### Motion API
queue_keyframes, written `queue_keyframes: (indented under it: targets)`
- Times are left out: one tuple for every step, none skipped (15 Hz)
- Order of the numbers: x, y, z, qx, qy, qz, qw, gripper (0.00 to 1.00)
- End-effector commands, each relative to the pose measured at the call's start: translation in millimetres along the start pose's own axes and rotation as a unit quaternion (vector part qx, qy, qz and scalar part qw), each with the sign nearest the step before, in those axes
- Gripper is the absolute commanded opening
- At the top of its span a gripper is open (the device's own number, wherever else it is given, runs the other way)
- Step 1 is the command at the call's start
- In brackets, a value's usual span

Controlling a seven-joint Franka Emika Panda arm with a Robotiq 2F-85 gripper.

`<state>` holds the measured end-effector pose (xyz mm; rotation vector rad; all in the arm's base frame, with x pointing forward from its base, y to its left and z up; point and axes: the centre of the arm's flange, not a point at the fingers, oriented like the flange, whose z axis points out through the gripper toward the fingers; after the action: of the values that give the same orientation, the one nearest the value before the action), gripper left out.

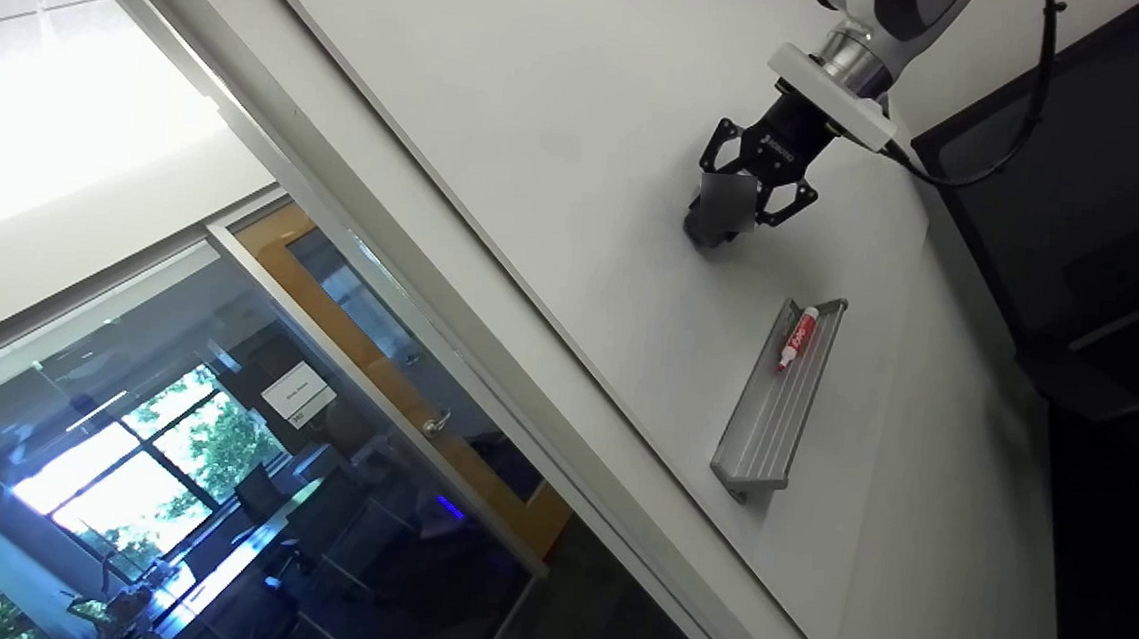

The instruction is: Use the duster to clean the whiteboard

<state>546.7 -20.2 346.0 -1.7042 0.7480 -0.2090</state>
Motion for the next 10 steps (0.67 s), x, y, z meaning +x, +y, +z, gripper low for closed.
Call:
queue_keyframes:
  targets:
    - [-37.8,-18.8,-28.1,-0.075,0.019,-0.001,0.9970,0.32]
    - [-45.0,-21.6,-33.8,-0.100,0.016,0.004,0.9948,0.32]
    - [-54.1,-24.4,-38.9,-0.121,0.006,0.008,0.9926,0.32]
    - [-62.5,-27.4,-42.2,-0.140,-0.008,0.012,0.9900,0.32]
    - [-71.7,-28.3,-43.3,-0.166,-0.021,0.016,0.9858,0.32]
    - [-78.6,-29.2,-43.2,-0.189,-0.028,0.019,0.9813,0.32]
    - [-85.1,-28.7,-40.6,-0.215,-0.036,0.025,0.9757,0.32]
    - [-89.7,-27.5,-37.2,-0.239,-0.044,0.032,0.9696,0.32]
    - [-93.8,-26.0,-33.4,-0.262,-0.051,0.038,0.9629,0.32]
    - [-97.2,-23.7,-27.6,-0.283,-0.059,0.042,0.9562,0.32]
